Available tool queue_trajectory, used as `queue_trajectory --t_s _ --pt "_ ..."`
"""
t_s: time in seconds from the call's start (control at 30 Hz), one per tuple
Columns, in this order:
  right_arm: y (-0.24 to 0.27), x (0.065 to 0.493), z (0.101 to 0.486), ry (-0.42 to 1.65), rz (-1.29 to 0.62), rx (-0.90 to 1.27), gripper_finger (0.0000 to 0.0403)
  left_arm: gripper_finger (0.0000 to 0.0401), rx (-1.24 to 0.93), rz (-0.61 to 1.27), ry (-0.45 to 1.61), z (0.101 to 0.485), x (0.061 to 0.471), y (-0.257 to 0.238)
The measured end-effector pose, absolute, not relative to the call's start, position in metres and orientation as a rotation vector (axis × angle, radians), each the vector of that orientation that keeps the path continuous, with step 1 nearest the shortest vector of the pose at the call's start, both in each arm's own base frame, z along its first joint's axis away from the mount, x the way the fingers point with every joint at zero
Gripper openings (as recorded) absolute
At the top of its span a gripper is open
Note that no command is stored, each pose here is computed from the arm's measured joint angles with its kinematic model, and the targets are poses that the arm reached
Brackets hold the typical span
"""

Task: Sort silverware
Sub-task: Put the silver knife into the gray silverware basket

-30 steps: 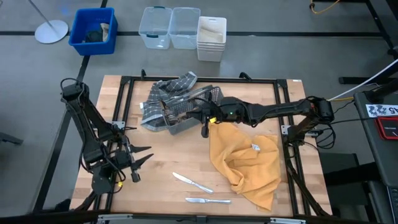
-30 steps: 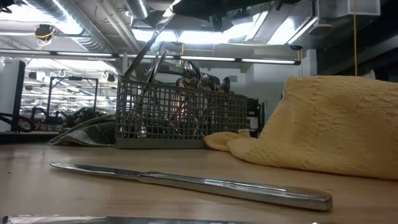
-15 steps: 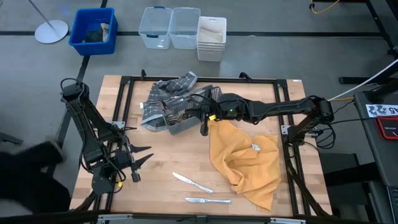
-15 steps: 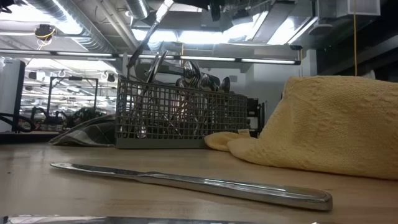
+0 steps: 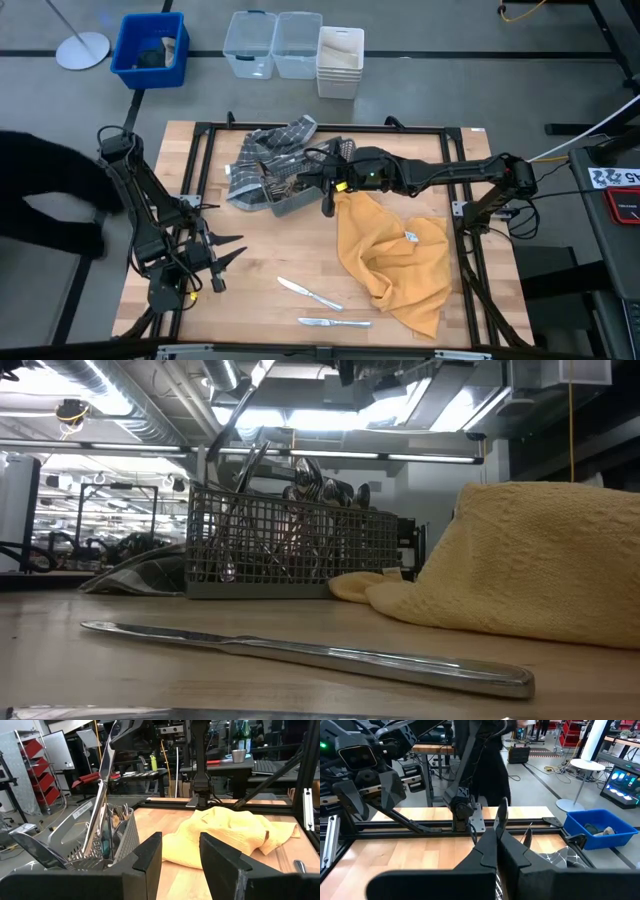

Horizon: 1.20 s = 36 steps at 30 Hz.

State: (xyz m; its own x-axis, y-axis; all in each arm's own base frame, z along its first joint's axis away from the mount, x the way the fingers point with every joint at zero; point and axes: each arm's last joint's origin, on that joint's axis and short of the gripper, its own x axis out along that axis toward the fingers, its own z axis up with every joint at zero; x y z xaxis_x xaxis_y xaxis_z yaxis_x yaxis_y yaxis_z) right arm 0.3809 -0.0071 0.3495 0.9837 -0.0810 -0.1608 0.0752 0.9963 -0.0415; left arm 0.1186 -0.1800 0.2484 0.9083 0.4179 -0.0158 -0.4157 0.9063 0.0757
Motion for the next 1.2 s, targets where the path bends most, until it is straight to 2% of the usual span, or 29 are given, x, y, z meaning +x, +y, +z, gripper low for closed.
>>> queue_trajectory --t_s 0.27,1.0,1.2 --pt "-0.007 0.385 0.343 0.194 -0.070 -0.004 0.0001 0.0119 0.071 0.431 0.032 0.248 0.119 -0.180" --pt "-0.007 0.427 0.261 0.407 -0.062 -0.005 0.0001 0.0119 0.080 0.431 0.034 0.248 0.118 -0.180" --pt "-0.007 0.433 0.253 0.385 -0.057 -0.003 0.0009 0.0119 0.081 0.431 0.034 0.248 0.118 -0.179"
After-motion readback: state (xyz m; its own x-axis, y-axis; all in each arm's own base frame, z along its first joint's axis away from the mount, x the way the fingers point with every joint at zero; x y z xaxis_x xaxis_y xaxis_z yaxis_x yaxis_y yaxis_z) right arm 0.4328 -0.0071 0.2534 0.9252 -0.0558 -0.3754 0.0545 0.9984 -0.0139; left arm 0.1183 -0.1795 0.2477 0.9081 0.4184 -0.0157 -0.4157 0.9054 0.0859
